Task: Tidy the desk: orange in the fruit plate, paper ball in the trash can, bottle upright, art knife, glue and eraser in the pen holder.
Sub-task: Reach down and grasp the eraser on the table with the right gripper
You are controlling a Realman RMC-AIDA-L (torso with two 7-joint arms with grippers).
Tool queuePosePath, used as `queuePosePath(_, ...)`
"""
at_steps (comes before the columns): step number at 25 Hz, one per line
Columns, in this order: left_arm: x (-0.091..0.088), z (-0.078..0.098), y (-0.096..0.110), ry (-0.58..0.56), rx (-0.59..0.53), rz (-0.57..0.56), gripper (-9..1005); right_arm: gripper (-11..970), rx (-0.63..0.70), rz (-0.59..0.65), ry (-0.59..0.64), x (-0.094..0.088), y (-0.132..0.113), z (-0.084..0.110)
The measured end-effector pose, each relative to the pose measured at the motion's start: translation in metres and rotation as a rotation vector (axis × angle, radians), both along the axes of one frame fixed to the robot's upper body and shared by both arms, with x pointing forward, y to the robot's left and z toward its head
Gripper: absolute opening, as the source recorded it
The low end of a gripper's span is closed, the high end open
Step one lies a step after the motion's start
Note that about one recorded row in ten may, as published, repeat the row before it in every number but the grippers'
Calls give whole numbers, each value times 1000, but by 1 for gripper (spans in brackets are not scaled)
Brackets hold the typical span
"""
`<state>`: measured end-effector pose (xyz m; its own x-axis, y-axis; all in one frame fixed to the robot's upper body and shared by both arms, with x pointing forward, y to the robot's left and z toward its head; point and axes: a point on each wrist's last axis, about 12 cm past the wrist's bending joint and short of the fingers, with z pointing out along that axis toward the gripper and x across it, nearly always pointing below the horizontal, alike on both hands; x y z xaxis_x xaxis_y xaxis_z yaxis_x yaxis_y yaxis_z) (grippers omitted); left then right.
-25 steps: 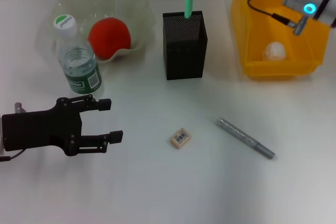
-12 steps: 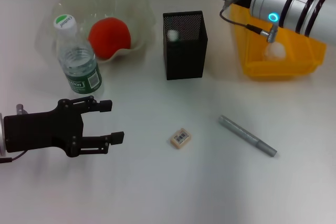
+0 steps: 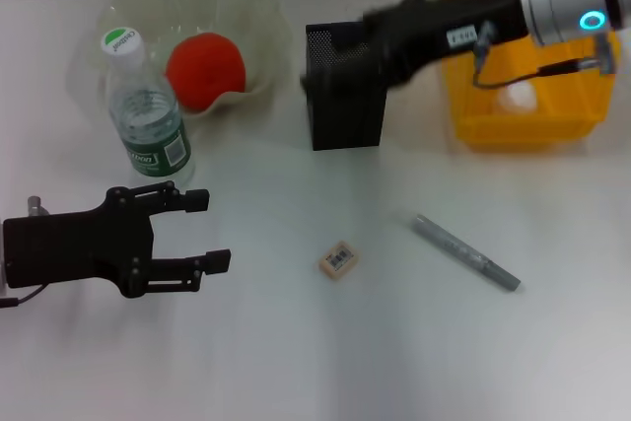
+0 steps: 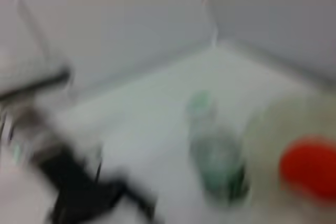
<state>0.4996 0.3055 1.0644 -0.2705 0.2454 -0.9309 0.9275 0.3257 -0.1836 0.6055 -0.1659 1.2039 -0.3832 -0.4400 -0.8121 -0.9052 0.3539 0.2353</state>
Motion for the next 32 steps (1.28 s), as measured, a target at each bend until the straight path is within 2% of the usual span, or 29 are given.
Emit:
queuePosePath(3,0,1,0,3,-3,-4,830,776,-222,98,108,-7,15,14)
queuePosePath(5,-1,1,0,3,-6,-8,830,815,-358,134,172,-11,32,14)
queuePosePath(9,0,2,0,5,-1,-23,830,821,-577,178,186,-22,65,-8)
queuePosePath(14,1,4,5,23,30,-28,830,798,-731,167,155,-31,101,-40)
queuePosePath(23,-1,3,7,24,33,-20,830,756,-728,144,128,-30,112,-67)
queuePosePath(32,0,3,5,23,32,-18,830,714,-741,141,118,-32,114,-84)
